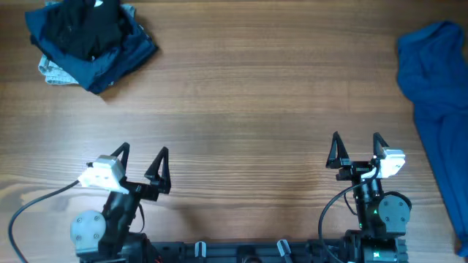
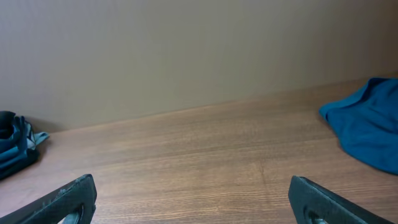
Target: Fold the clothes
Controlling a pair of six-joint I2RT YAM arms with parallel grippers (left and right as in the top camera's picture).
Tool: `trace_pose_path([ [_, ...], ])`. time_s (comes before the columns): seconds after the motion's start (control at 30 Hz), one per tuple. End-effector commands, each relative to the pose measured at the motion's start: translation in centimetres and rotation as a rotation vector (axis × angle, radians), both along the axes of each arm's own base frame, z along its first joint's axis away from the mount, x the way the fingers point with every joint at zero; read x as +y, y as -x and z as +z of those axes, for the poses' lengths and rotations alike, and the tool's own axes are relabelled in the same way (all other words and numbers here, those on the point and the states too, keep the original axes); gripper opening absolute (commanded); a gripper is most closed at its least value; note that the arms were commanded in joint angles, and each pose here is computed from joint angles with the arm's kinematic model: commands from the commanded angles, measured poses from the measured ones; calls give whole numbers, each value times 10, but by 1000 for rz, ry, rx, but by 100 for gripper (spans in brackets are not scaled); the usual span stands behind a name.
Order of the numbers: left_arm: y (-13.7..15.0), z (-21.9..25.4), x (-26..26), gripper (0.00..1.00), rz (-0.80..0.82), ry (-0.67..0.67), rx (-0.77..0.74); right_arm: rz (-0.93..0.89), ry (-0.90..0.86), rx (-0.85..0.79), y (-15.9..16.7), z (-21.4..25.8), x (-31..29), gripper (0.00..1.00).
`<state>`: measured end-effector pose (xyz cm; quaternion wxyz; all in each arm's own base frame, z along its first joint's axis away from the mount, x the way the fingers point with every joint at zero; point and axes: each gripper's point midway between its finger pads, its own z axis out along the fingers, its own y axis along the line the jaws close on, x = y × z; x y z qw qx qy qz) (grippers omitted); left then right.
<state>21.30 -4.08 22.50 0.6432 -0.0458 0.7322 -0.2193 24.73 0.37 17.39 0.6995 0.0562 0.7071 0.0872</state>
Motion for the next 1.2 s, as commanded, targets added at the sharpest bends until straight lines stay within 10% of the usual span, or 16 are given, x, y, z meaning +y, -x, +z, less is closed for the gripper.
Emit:
trace_pose_path([
  [0.0,-7,-15,4,100,23,-57,-13,19,17,-15,1,3,4,100],
  [1.17,-32,-53,19,100,121,-97,-84,19,17,-15,1,3,4,100],
])
